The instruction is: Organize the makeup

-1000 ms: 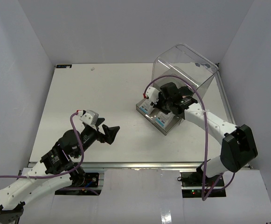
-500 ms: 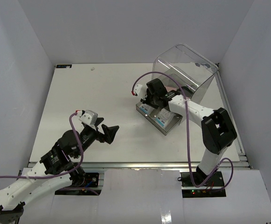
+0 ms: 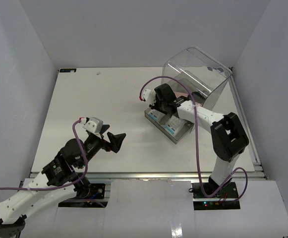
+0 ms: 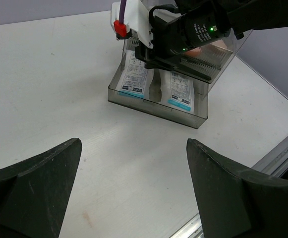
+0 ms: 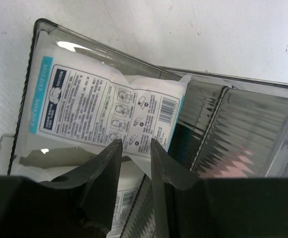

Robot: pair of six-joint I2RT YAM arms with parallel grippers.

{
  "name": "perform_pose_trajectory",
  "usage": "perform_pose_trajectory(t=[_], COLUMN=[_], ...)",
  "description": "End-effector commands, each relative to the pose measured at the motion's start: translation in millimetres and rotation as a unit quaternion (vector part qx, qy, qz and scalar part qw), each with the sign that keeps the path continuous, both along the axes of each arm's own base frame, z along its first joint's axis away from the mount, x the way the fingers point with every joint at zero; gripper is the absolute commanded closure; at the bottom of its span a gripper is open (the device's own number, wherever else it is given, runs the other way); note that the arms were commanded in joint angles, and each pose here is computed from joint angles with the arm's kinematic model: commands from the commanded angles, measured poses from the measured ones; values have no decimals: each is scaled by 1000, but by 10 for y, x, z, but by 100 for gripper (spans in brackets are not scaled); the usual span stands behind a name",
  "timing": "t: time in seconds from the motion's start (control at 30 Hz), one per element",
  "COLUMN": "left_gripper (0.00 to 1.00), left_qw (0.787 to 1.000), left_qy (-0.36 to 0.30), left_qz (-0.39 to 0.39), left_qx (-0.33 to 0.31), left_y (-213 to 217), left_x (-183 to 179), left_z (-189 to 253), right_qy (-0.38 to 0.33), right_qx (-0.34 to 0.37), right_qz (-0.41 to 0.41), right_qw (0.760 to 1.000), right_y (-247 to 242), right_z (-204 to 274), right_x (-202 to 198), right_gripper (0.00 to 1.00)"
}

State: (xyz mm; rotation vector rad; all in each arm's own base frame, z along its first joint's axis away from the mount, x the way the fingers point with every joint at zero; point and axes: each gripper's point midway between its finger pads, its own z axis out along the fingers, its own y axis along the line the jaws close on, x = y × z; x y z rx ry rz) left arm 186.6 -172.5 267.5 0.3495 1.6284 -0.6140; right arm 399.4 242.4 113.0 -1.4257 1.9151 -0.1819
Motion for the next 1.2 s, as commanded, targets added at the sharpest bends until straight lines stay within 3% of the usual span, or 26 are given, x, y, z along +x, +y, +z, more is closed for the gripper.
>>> perform_pose_trajectory(t=[0.0,0.7,1.17], left_gripper=[2,2,2], left_qw=[1000,1000,1000], left_qy=[-6,-4,-4], left_qz=[5,3,2], left_qx=[0,4,4], left_y=[33,17,14], left_x=[8,11,12], left_z=[12,-8,-13], right_qy=[-27,95,38], right_qx=[-12,-2,117], right_qz=[-23,-23,35], right_qw=[999,995,992], right_y=[-19,-108,181], right_z=[-5,-655,483], right_x=[185,39,-158], right_gripper=[64,69,68])
